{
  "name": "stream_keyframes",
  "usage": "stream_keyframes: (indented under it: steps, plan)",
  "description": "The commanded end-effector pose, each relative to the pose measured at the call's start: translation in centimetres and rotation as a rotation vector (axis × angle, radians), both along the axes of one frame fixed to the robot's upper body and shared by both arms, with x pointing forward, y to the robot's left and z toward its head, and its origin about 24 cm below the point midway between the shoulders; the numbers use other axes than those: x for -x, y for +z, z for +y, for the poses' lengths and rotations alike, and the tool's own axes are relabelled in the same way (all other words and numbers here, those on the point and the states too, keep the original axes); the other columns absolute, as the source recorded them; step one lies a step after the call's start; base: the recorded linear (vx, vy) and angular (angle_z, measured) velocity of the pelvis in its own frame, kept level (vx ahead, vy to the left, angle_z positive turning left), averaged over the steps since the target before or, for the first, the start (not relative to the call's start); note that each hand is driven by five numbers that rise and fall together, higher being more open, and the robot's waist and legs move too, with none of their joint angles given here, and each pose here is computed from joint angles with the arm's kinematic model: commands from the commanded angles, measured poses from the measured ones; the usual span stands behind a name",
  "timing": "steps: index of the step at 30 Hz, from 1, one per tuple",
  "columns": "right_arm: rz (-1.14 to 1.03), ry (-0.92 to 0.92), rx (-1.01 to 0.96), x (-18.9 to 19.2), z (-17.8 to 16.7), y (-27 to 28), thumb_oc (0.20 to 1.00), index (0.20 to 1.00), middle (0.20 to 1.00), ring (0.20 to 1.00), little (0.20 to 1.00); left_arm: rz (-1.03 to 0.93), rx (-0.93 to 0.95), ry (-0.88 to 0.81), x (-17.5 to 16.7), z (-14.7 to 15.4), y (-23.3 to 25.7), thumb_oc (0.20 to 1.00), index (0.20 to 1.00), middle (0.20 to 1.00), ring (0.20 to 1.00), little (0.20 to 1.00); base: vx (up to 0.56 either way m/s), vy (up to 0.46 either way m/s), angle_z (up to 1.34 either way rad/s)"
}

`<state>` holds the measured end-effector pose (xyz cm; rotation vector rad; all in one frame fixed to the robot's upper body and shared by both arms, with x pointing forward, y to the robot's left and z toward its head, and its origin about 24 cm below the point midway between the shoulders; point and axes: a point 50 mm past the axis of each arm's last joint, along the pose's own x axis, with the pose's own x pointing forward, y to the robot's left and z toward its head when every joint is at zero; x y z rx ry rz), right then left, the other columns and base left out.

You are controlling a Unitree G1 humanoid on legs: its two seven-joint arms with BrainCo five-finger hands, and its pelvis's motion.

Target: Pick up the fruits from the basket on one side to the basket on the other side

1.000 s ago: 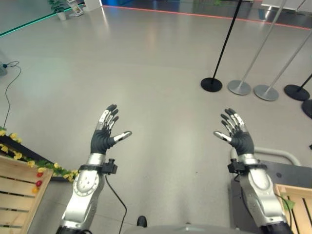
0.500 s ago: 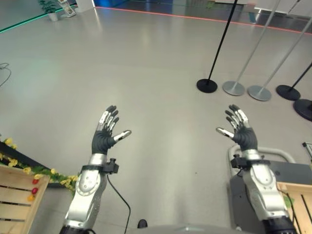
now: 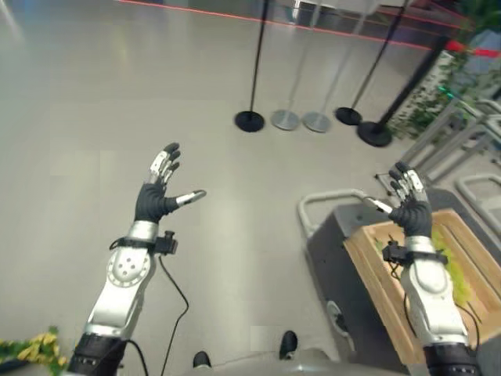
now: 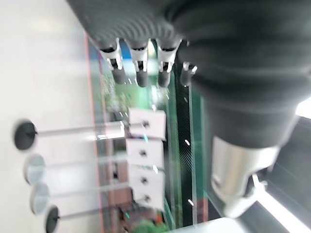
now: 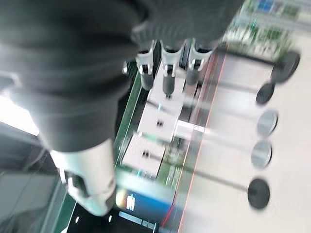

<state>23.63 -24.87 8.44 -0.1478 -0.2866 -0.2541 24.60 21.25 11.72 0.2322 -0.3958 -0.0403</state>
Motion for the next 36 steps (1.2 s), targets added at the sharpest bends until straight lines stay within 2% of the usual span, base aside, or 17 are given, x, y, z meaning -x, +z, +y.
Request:
stream_keyframes:
  steps: [1,5,12,21,29,36]
  plan:
    - [-0.143,-0.026,0.052,-0.4,-0.9,2.9,1.000,1.000,1.000,1.000,1.000,-0.120,-0.040,0.008,0.6,0.0,2.1,1.000,1.000,1.000,1.000,1.000,0.13,-0.107,-0.83]
    - [-0.125,-0.049,0.043,-0.2,-1.3,2.5,1.000,1.000,1.000,1.000,1.000,-0.125,-0.056,0.039,0.6,0.4,2.1,1.000,1.000,1.000,1.000,1.000,0.06,-0.156,-0.73]
    - [-0.110,-0.144,0.043,1.0,-3.1,2.1,1.000,1.000,1.000,1.000,1.000,-0.156,-0.048,0.019,-0.2,-0.6,2.7,1.000,1.000,1.000,1.000,1.000,0.15,-0.197,-0.17]
    - [-0.031,-0.196,0.122,0.7,-4.4,1.8,1.000,1.000,1.000,1.000,1.000,-0.102,0.077,0.037,0.4,-0.3,1.2,1.000,1.000,1.000,1.000,1.000,0.09,-0.191,-0.20]
    - [0.019,-0.223,0.138,0.6,-5.0,0.9,1.000,1.000,1.000,1.000,1.000,-0.085,0.092,0.095,1.7,0.8,0.5,1.000,1.000,1.000,1.000,1.000,0.22,0.030,-0.11]
    - [0.064,-0.222,0.120,0.5,-4.7,-0.2,1.000,1.000,1.000,1.000,1.000,-0.108,0.050,0.072,1.7,0.6,1.3,1.000,1.000,1.000,1.000,1.000,0.24,0.137,-0.17]
